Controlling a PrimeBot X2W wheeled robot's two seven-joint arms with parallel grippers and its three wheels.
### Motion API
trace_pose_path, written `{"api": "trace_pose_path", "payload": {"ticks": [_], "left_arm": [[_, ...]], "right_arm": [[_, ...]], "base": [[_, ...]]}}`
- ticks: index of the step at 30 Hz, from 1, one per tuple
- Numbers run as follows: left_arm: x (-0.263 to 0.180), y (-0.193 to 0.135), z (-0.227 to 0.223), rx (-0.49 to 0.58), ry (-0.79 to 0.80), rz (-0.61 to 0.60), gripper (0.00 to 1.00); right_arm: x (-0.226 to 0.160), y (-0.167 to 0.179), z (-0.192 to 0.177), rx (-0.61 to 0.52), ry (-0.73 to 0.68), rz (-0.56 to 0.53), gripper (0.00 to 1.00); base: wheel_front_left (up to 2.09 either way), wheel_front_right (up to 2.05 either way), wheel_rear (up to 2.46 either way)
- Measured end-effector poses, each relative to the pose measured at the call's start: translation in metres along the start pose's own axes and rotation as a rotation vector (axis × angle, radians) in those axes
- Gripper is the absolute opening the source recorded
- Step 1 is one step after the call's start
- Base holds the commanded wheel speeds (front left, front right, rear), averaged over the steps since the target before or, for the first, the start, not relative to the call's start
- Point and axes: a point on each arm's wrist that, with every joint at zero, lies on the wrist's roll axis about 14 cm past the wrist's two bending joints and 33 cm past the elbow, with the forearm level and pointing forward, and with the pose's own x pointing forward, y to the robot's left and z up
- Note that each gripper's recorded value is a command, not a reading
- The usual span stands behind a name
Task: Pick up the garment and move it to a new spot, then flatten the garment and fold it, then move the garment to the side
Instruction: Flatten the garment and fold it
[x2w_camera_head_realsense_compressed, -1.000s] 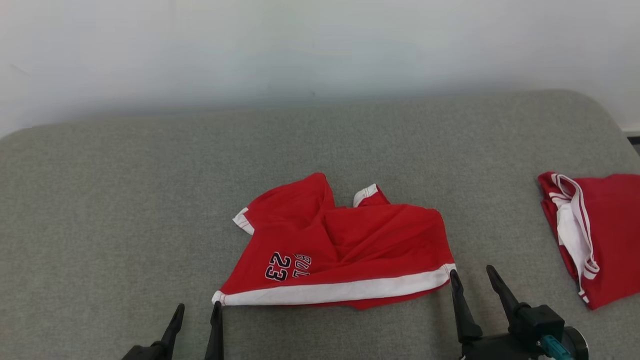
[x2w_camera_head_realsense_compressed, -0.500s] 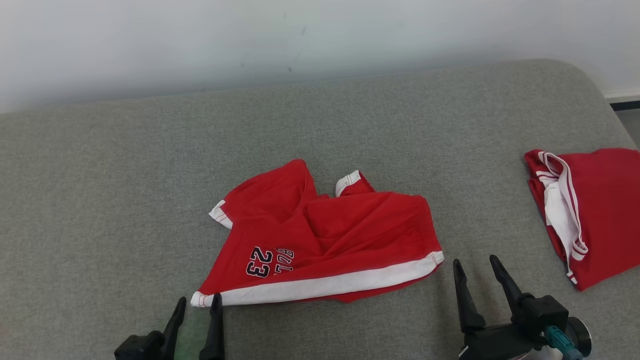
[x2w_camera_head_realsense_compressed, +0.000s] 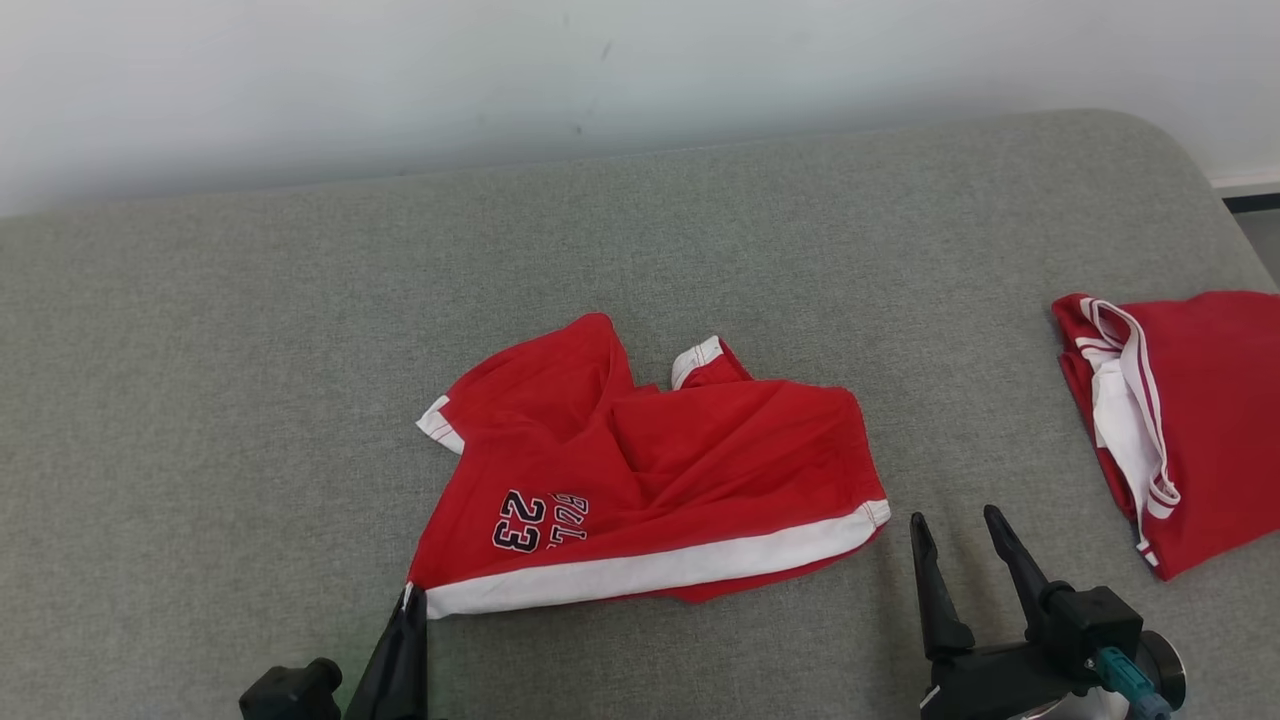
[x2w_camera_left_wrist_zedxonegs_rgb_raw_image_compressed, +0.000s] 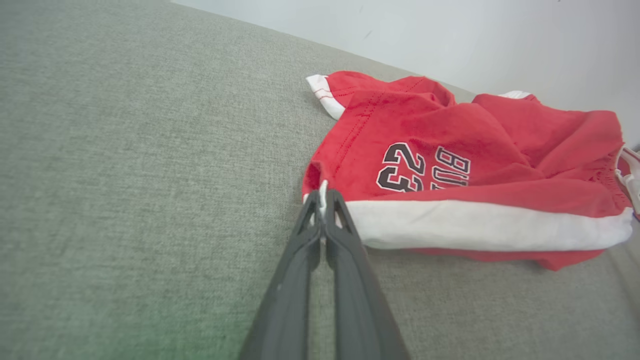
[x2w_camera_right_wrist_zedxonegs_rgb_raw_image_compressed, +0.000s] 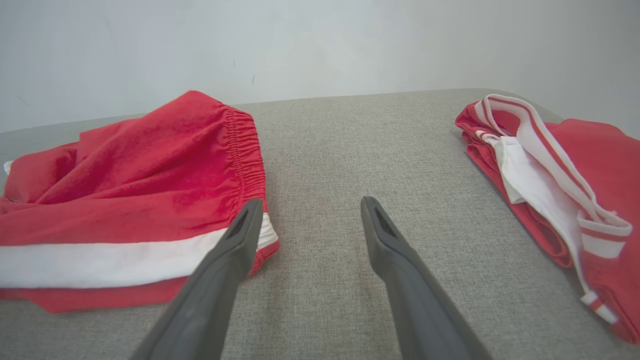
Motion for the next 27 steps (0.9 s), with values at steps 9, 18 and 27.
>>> {"api": "trace_pose_path", "payload": {"ticks": [9,18,27], "left_arm": [[-0.001,0.007,0.013,0.017,-0.041,0.019,0.00],[-0.002,0.012,0.011,0.029,-0.033,0.030,0.00],[0.000,0.013,0.012,0.035,-0.035,0.033,0.00]], "right_arm": [[0.003,0.014,-0.007,0.027,0.020,0.037,1.00],[0.013,0.033,-0.020,0.044,0.066,0.109,1.00],[0.020,0.040,-0.022,0.028,0.081,0.155,0.80]], "base": [[0.00,0.00,0.00],[0.00,0.00,0.00],[0.00,0.00,0.00]]}}
